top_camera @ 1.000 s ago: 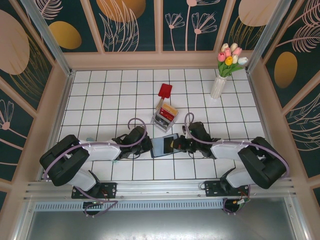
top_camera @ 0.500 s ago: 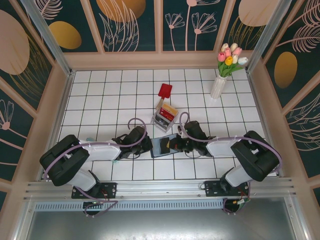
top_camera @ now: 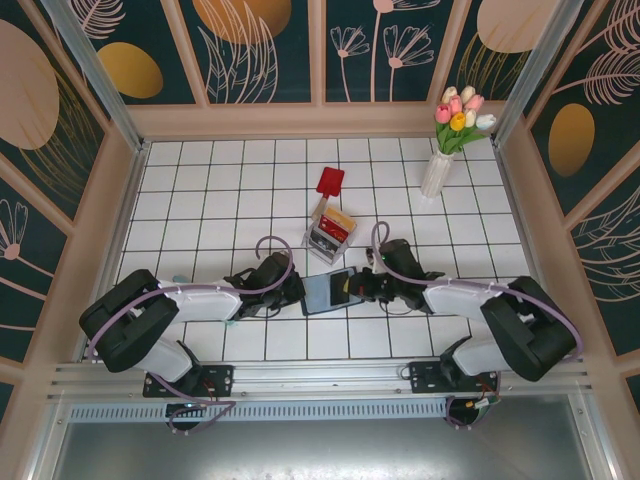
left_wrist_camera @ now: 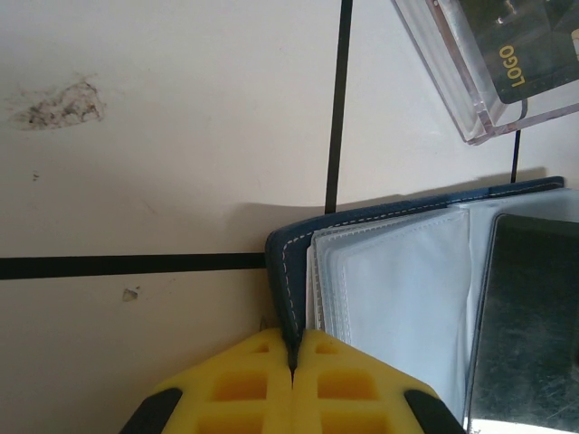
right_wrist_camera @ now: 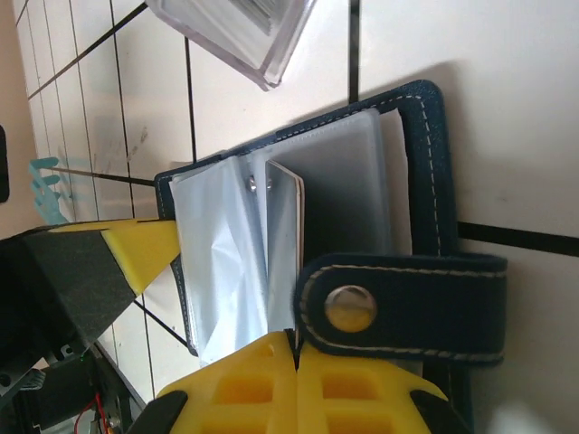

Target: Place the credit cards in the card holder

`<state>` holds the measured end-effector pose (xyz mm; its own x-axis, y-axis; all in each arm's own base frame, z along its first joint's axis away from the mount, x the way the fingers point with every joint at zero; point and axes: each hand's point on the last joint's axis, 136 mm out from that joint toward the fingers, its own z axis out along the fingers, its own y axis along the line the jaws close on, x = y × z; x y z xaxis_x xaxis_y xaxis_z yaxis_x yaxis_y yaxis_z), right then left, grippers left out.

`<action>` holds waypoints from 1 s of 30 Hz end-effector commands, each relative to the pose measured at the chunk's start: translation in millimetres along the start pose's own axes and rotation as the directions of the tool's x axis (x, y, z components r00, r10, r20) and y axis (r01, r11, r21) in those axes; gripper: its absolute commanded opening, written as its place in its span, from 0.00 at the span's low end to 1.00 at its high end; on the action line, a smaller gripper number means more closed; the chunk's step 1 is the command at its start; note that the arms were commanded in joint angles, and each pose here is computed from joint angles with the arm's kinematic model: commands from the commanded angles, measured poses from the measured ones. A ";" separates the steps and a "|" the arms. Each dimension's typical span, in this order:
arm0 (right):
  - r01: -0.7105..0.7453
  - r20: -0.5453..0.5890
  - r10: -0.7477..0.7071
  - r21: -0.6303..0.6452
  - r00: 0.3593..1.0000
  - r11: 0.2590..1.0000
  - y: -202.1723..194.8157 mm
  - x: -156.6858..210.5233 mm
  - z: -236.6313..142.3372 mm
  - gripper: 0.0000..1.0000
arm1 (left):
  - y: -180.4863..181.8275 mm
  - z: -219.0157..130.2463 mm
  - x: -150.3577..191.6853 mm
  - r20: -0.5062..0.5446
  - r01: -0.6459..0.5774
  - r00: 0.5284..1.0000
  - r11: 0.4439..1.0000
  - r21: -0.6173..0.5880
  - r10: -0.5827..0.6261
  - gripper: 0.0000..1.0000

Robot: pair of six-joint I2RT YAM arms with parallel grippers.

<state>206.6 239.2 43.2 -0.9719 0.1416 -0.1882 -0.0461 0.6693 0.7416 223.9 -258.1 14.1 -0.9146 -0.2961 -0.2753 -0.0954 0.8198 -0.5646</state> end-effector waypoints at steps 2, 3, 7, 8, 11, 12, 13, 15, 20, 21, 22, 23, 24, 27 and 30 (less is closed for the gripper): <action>-0.015 -0.063 0.017 0.034 0.998 0.999 -12.7 19.3 3.2 0.00 | 30.6 2.8 8.1 -0.014 -0.024 1.000 0.993 -0.115 0.023 0.02; -0.016 -0.070 0.018 0.028 0.997 0.999 -11.3 21.7 5.5 0.00 | 29.8 2.9 7.4 -0.012 -0.024 1.000 0.993 -0.113 0.022 0.02; -0.003 -0.098 0.007 0.039 0.995 0.999 -9.3 24.9 15.7 0.00 | 28.7 3.2 7.4 -0.014 -0.025 1.000 0.994 -0.110 0.024 0.02; 0.002 -0.098 0.003 0.050 0.995 0.999 -10.3 24.4 18.2 0.00 | 28.5 3.1 7.5 -0.015 -0.027 1.000 0.994 -0.110 0.025 0.02; 0.001 -0.106 0.006 0.064 0.994 0.998 -12.4 25.0 24.4 0.00 | 28.5 2.9 7.2 -0.016 -0.027 1.000 0.993 -0.113 0.025 0.02; 0.002 -0.106 0.004 0.056 0.994 0.998 -10.6 24.6 25.7 0.00 | 27.9 2.7 6.8 -0.014 -0.028 1.000 0.993 -0.112 0.026 0.02; 0.002 -0.109 0.004 0.049 0.994 0.999 -8.7 24.7 27.1 0.00 | 28.2 2.8 6.7 -0.013 -0.027 1.000 0.993 -0.112 0.025 0.02; 0.004 -0.119 -0.001 0.030 0.993 1.000 -3.7 25.3 29.3 0.00 | 28.6 3.3 7.0 -0.015 -0.027 1.000 0.993 -0.114 0.025 0.02; 0.007 -0.129 -0.009 -0.016 0.992 1.000 6.2 24.9 30.9 0.00 | 28.1 3.6 7.2 -0.017 -0.030 0.999 0.993 -0.115 0.028 0.02; 0.008 -0.128 -0.010 -0.019 0.992 1.000 7.7 24.2 30.6 0.00 | 28.0 3.7 7.0 -0.017 -0.032 0.999 0.993 -0.116 0.030 0.02; 0.011 -0.125 -0.014 -0.023 0.992 1.000 8.9 23.6 29.9 0.00 | 28.4 3.5 6.8 -0.016 -0.031 0.999 0.993 -0.117 0.029 0.02; 0.013 -0.122 -0.016 -0.032 0.992 0.999 10.7 23.3 29.3 0.00 | 27.9 3.3 6.2 -0.015 -0.031 0.999 0.993 -0.117 0.030 0.02; 0.015 -0.119 -0.020 -0.043 0.993 0.999 12.6 22.8 28.8 0.00 | 28.7 3.3 6.7 -0.015 -0.032 0.999 0.992 -0.119 0.031 0.02; 0.007 -0.128 -0.018 -0.085 0.992 0.996 19.6 22.8 27.8 0.00 | 30.1 2.9 6.1 -0.013 -0.034 0.999 0.991 -0.128 0.032 0.02; -0.036 -0.108 0.029 -0.061 0.994 0.997 10.4 19.8 22.8 0.00 | 30.5 0.9 4.0 -0.004 -0.033 0.999 0.990 -0.136 0.033 0.02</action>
<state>199.1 273.9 39.4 -0.9878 0.0611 -0.1433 -0.0766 0.6106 0.7882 225.2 -256.6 14.1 -0.9120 -0.2937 -0.2864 -0.0915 0.8261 -0.5560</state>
